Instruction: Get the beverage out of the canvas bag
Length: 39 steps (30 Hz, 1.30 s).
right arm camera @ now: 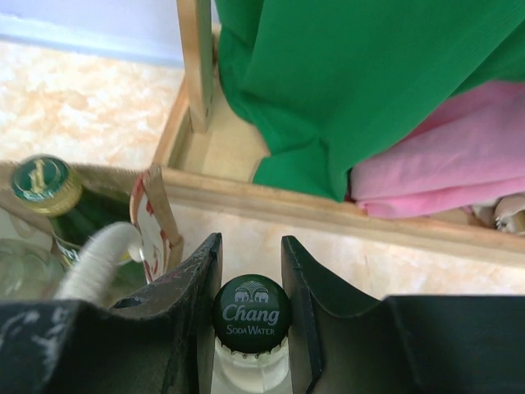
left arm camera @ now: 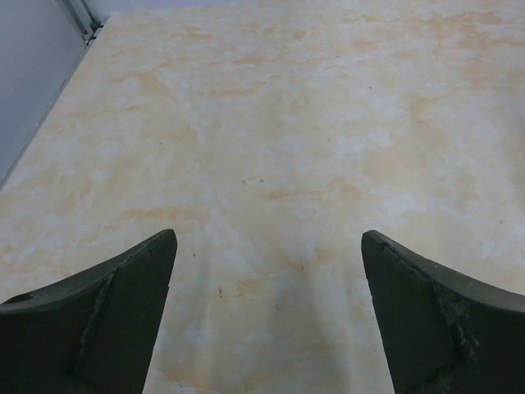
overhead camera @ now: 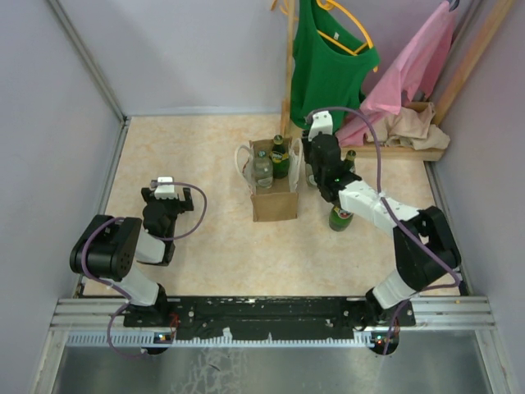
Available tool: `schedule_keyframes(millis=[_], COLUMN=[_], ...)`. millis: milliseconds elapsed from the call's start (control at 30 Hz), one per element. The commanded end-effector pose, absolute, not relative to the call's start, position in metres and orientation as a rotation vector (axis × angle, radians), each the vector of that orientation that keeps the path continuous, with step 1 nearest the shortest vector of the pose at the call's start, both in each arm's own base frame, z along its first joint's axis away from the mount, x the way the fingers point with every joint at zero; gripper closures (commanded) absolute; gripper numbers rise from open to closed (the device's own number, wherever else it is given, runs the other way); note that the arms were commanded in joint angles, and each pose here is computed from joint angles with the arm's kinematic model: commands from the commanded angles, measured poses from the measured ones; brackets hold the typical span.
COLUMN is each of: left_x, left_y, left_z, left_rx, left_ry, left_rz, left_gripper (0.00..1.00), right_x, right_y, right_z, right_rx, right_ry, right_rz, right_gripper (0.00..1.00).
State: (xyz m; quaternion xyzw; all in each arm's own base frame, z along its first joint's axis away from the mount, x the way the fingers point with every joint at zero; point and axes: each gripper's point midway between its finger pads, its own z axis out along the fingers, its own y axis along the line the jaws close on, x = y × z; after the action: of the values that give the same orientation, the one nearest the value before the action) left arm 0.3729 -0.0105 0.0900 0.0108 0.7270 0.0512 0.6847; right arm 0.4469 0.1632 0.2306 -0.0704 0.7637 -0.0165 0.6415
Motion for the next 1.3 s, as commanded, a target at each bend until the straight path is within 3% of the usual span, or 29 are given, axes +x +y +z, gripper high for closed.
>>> schedule_keyframes(millis=[0,867,933,1167,1267], left_x=[0.378,0.378,0.377,0.378,0.378], left_y=[-0.012,-0.012,-0.011,-0.012,-0.012], left_z=[0.098,0.098,0.097,0.098,0.098], left_rx=[0.018,0.019,0.018,0.019,0.018], left_ry=[1.603,1.603,1.604,1.603,1.602], left_rz=[0.1,0.099,0.1,0.1,0.1], left_gripper=[0.0,0.0,0.0,0.0,0.0], right_x=[0.464,0.447,0.444,0.438,0.436], right_y=[0.163,0.148,0.149,0.155,0.157], right_z=[0.285,0.222,0.22,0.227,0.239], right_rx=[-0.005,0.03,0.018,-0.038,-0.054], right_ry=[1.52,1.431,1.432,1.431,1.406], right_rz=[0.053,0.059,0.052,0.014,-0.018], right_gripper=[1.0,1.0,0.9,0.26,0.2])
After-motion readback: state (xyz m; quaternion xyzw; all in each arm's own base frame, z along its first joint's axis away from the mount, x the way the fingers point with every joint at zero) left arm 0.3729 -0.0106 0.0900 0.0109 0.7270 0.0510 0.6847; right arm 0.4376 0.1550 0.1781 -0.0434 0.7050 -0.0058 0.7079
